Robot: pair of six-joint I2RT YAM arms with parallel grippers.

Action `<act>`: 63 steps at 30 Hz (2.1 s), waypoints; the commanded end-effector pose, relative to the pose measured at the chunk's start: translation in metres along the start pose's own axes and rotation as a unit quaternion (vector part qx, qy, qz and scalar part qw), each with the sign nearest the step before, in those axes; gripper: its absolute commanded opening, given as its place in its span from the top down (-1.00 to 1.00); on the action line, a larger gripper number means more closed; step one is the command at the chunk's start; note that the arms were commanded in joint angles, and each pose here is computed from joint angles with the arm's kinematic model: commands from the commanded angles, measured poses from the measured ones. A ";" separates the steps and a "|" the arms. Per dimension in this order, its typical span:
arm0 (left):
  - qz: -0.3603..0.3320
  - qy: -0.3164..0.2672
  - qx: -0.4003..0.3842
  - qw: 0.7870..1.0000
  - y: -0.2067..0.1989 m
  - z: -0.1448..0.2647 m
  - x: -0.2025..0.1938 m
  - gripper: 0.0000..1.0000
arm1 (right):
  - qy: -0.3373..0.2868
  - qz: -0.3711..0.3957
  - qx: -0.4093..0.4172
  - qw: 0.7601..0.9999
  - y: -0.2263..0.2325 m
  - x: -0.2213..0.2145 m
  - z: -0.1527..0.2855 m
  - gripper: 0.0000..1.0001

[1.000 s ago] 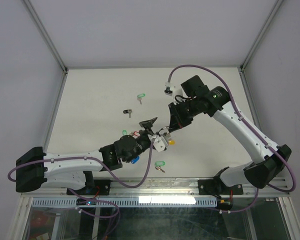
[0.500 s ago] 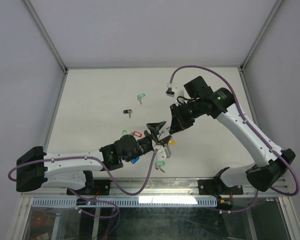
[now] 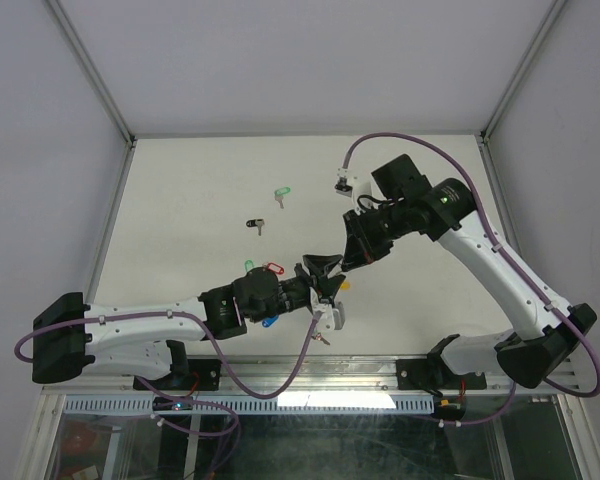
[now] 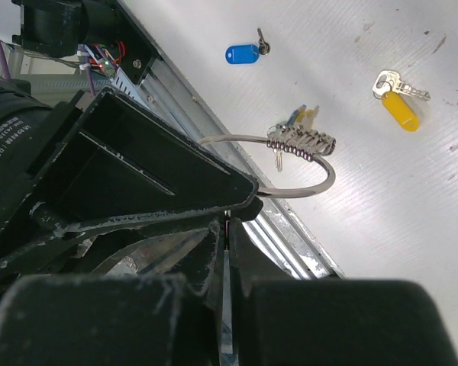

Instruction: Put the keys on the keyring

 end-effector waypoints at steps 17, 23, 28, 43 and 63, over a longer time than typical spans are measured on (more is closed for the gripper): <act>-0.029 -0.020 0.023 0.999 0.025 0.002 0.020 0.81 | -0.027 0.016 0.021 0.999 0.010 -0.002 0.013 1.00; 0.003 -0.019 0.050 0.999 0.033 0.005 0.023 1.00 | -0.080 0.024 0.007 0.996 0.013 0.003 0.021 0.78; 0.054 -0.016 0.060 0.997 0.035 0.007 0.026 1.00 | -0.163 0.026 -0.025 0.986 0.012 0.005 0.034 0.25; 0.202 -0.031 0.108 0.973 0.038 0.023 0.030 1.00 | -0.455 -0.086 -0.092 0.881 -0.019 -0.019 0.048 0.08; 0.239 -0.021 0.144 0.960 0.046 0.032 0.030 1.00 | -0.371 0.009 -0.045 0.928 -0.006 -0.019 0.038 -0.01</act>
Point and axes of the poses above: each gripper's point midway between its finger pads, its own z axis back along the fingers, its own y axis along the line the jaws close on, x = y × z, the point moved 8 cm from there along z, back along the fingers, and after that the axes turned 4 degrees about -z, right-handed, at the moved point
